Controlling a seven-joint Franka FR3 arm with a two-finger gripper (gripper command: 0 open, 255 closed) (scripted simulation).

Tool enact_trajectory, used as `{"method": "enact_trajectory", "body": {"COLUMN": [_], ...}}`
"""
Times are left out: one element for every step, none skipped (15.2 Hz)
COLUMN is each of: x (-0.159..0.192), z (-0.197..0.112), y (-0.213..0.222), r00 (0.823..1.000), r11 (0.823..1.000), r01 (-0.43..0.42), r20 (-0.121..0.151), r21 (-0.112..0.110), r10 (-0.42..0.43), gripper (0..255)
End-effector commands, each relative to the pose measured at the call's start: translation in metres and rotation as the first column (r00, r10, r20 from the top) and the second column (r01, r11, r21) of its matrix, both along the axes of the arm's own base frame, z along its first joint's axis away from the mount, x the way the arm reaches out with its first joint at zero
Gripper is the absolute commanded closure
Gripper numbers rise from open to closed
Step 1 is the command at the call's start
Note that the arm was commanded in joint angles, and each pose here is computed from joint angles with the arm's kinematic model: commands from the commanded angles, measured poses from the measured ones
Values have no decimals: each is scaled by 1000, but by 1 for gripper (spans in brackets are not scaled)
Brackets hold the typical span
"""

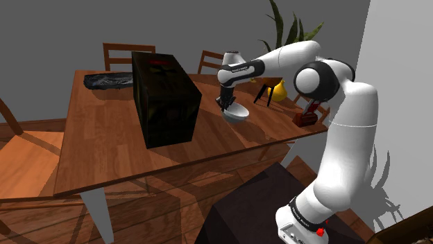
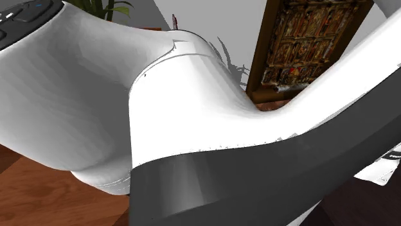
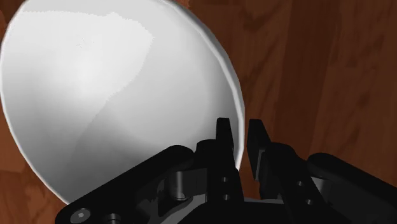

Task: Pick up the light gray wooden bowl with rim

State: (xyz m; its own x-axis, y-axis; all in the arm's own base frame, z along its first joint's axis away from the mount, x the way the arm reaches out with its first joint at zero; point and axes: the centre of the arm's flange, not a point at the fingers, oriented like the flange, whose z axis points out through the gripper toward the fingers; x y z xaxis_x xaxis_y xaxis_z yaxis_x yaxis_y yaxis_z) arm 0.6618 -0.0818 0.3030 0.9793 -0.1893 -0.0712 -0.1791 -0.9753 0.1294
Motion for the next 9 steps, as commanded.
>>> {"method": "enact_trajectory", "body": {"x": [0,0,0,0,0,0,0,0,0], "z": [11,17,22,27,32,38,43,44,44], "y": [0,0,0,0,0,0,0,0,0], "r00": [1000,1000,1000,1000,1000,1000,1000,1000,1000], "r11": [1000,1000,1000,1000,1000,1000,1000,1000,1000], "r01": [0,0,0,0,0,0,0,0,0], "r20": [0,0,0,0,0,0,0,0,0], "r21": [0,0,0,0,0,0,0,0,0], "r10": [0,0,0,0,0,0,0,0,0], "gripper": [255,255,255,255,255,255,255,255,255]}}
